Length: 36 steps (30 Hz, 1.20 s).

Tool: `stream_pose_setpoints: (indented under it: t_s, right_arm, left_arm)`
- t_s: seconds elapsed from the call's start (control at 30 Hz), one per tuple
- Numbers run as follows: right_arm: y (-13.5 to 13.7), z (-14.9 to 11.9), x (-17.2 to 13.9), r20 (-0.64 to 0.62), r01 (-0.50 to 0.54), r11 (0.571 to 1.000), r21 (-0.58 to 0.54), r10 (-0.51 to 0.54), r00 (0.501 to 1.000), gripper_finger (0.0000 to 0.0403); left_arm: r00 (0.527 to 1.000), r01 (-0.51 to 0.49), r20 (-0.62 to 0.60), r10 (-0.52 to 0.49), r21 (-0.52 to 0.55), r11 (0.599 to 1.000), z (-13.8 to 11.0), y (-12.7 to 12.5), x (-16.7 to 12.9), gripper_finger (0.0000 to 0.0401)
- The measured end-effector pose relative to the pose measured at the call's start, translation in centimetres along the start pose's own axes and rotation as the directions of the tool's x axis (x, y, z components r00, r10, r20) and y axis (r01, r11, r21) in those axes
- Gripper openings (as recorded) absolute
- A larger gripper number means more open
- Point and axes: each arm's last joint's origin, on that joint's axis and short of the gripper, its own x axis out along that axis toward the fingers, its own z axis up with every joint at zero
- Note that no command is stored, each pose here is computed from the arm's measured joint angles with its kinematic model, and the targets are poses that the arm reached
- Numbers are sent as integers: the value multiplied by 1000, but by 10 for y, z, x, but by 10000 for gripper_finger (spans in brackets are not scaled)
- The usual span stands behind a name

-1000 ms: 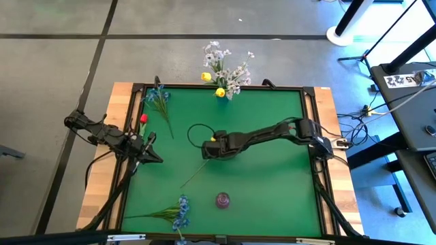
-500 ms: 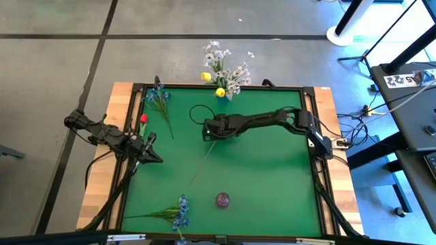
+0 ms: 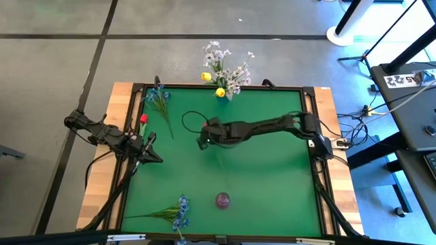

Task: Sort flowers into vase by color
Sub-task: Put the right red tulip into the purple flower vase

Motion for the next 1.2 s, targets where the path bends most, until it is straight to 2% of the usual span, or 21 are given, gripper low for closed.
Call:
stream_pose_setpoints:
  t_s: [0.1, 0.17, 0.27, 0.4, 0.5, 0.57, 0.63, 0.73, 1.07, 1.2]
  right_arm:
    - [23, 6, -20, 132, -139, 986, -87, 150, 980, 6]
    - [39, 11, -40, 227, -228, 958, -175, 265, 937, 10]
    - [67, 10, -78, 345, -330, 873, -359, 453, 822, 14]
    - [96, -6, -130, 410, -389, 723, -571, 662, 627, 5]
    - [109, -20, -171, 436, -385, 643, -662, 748, 500, 8]
    - [114, -31, -191, 434, -381, 610, -695, 778, 454, 9]
    - [115, -40, -205, 424, -384, 594, -707, 790, 442, 7]
    - [116, -52, -225, 427, -371, 598, -710, 785, 449, 4]
    - [107, -87, -291, 517, -291, 695, -657, 697, 497, 7]
    - [107, -105, -294, 504, -279, 690, -668, 695, 513, 5]
  left_arm:
    - [1000, 0, 0, 0, 0, 1000, 0, 0, 0, 10]
    - [1000, 0, 0, 0, 0, 1000, 0, 0, 0, 10]
    - [1000, 0, 0, 0, 0, 1000, 0, 0, 0, 10]
    - [1000, 0, 1, 0, 0, 1000, 0, 0, 0, 10]
    - [1000, 0, 0, 0, 0, 1000, 0, 0, 0, 10]
    - [1000, 0, 0, 0, 0, 1000, 0, 0, 0, 10]
    - [1000, 0, 0, 0, 0, 1000, 0, 0, 0, 10]
    - [1000, 0, 0, 0, 0, 1000, 0, 0, 0, 10]
    - [1000, 0, 0, 0, 0, 1000, 0, 0, 0, 10]
    - [1000, 0, 0, 0, 0, 1000, 0, 0, 0, 10]
